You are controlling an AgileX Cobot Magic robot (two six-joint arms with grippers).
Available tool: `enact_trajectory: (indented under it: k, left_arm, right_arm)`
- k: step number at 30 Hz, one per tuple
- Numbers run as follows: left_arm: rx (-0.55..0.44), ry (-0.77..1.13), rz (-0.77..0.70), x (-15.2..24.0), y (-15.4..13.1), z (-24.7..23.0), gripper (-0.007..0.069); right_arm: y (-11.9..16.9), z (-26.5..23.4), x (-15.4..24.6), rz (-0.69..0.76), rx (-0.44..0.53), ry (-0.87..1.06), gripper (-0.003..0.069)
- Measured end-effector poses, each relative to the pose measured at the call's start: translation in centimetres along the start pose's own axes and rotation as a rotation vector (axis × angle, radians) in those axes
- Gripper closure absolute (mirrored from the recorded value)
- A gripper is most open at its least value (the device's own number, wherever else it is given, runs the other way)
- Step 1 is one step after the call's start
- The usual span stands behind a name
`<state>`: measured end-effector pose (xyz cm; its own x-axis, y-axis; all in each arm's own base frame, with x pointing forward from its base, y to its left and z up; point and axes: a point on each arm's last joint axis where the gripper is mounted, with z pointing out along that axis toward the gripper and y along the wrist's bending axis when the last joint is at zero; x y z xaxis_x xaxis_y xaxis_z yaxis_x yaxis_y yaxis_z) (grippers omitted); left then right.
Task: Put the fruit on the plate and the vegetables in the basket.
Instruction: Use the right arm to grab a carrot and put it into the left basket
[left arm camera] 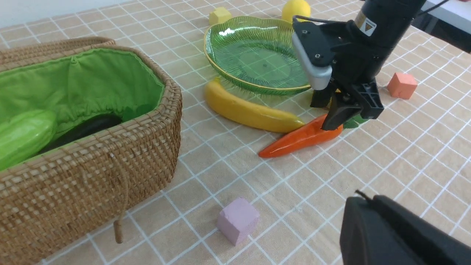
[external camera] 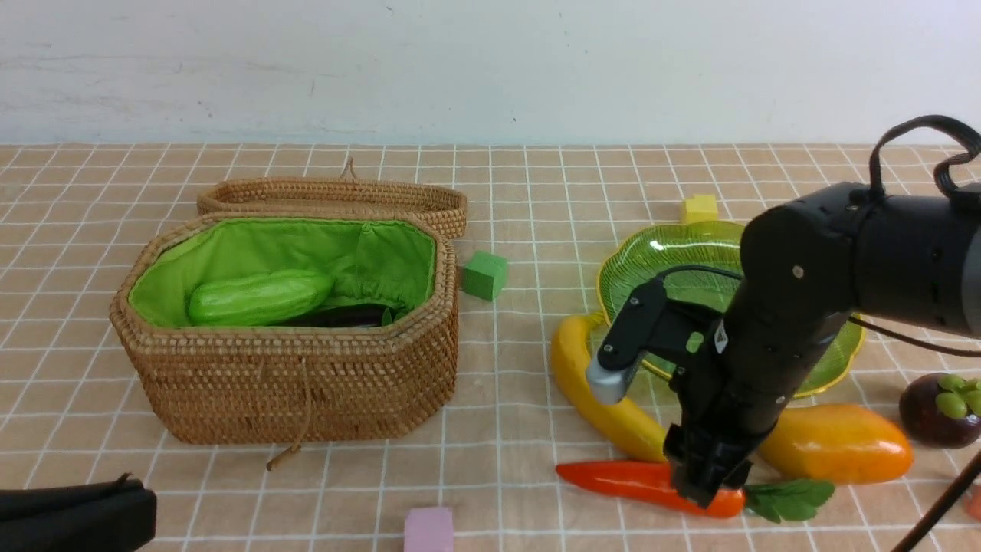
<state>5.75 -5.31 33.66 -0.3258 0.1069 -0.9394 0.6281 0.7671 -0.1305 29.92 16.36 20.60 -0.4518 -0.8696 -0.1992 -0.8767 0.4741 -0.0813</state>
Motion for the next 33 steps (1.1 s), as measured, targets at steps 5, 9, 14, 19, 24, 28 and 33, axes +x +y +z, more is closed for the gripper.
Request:
enact_trajectory:
  k: [5, 9, 14, 19, 24, 28, 33]
  left_arm:
    - [0.001, -0.003, 0.002, 0.0, 0.0, 0.0, 0.0638]
    - [0.002, -0.003, 0.001, 0.0, 0.0, 0.0, 0.0638]
    - [0.003, -0.004, 0.0, 0.0, 0.0, 0.0, 0.0638]
    - [0.003, -0.006, 0.001, 0.0, 0.0, 0.0, 0.0638]
    - [0.0, -0.04, 0.0, -0.3, 0.0, 0.0, 0.0638]
    - [-0.003, -0.061, 0.0, -0.5, 0.0, 0.0, 0.0638]
    - [-0.003, -0.064, 0.0, -0.5, 0.0, 0.0, 0.0638]
  right_arm:
    - [-0.4, 3.2, 0.0, -0.066, -0.024, 0.061, 0.0127]
    - [-0.4, 4.6, 0.2, -0.08, -0.045, 0.103, 0.0153]
    - [-0.2, 4.5, 0.4, -0.058, -0.061, 0.135, 0.0285]
    - [0.4, 2.5, 1.3, -0.01, -0.101, 0.207, 0.0286]
    - [1.5, -2.6, 1.8, 0.126, -0.114, 0.181, 0.0286]
    - [2.4, -8.8, 1.1, 0.269, -0.086, -0.057, 0.0286]
    - [2.9, -14.0, 0.2, 0.302, -0.06, -0.308, 0.0286]
